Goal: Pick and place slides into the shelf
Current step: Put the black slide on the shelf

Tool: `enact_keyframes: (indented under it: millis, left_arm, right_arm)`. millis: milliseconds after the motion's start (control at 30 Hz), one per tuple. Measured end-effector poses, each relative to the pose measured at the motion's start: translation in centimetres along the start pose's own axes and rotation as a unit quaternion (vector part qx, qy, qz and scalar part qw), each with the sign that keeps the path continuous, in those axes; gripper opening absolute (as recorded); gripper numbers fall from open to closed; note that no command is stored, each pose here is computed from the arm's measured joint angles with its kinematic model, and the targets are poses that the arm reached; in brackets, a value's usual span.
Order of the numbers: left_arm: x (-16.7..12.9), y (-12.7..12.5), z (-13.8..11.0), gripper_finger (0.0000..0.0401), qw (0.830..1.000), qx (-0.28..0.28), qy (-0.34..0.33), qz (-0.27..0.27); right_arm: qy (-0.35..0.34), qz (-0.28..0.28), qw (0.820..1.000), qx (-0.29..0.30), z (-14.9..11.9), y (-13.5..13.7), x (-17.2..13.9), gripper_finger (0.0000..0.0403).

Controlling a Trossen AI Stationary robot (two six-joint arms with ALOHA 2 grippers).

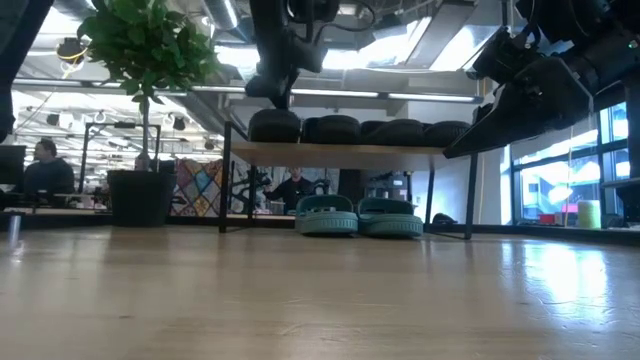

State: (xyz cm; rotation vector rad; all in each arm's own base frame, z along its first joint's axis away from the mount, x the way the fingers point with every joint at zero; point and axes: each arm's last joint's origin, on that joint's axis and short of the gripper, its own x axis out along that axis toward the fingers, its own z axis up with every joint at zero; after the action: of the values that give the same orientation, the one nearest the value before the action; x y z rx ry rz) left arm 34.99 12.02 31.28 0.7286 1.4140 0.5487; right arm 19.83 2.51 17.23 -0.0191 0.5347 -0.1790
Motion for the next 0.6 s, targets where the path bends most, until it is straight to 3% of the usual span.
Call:
enact_keyframes:
  millis: [333,600]
  left_arm:
    - [0.35,0.35,-0.22,0.0000,1.000,-0.009,-0.011,-0.023]
    - [0.35,0.34,-0.22,0.0025,1.000,-0.010,-0.012,-0.025]
  right_arm:
    - [0.003,0.000,1.000,0.000,-0.05,-0.01,0.01,0.0256]
    - [0.002,0.000,1.000,0.001,-0.05,0.00,0.01,0.0256]
